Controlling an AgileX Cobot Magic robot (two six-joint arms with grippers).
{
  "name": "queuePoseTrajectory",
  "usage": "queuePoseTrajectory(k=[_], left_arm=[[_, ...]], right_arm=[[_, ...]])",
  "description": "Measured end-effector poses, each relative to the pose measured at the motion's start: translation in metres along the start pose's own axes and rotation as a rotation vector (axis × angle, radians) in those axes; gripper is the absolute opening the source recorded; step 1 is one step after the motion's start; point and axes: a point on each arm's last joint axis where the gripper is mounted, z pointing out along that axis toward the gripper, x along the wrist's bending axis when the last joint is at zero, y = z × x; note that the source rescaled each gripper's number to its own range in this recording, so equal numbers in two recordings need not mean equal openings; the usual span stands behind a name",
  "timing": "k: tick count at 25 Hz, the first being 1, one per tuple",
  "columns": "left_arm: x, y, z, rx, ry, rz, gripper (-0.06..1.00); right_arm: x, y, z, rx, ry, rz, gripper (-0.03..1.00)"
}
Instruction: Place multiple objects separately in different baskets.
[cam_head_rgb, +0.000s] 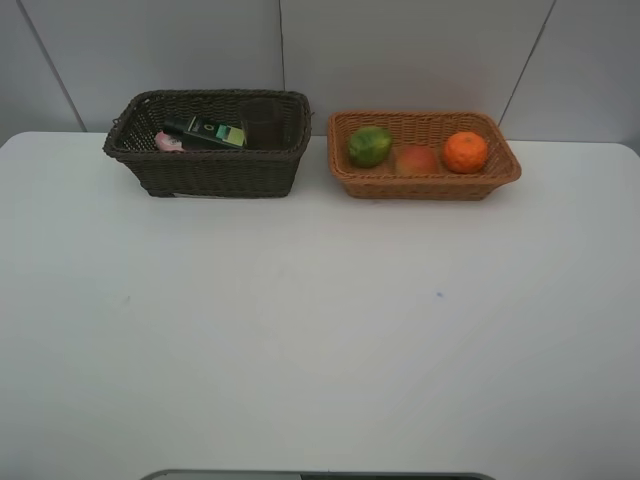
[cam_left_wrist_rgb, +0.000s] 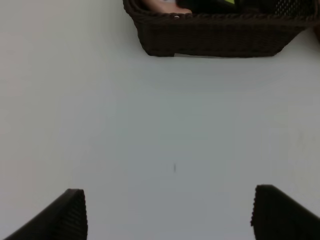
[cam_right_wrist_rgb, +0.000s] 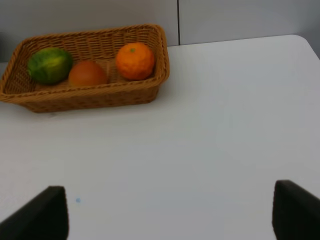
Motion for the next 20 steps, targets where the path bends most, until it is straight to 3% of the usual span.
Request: queuePoseTrajectory(k=[5, 12, 20], left_arm=[[0.008, -0.017, -0.019, -0.049, -0.014, 0.015, 0.86], [0.015, -0.038, -0.026, -0.052, -0.011, 0.158, 0.86], [0.009, -0.058, -0.021, -0.035, -0.121, 0.21, 0.86]], right_arm=[[0.0, 0.0, 0.0, 0.0, 0.0, 0.0, 0.71], [0.0, 0.0, 0.0, 0.0, 0.0, 0.0, 0.71], [0.0, 0.0, 0.0, 0.0, 0.0, 0.0, 0.71]])
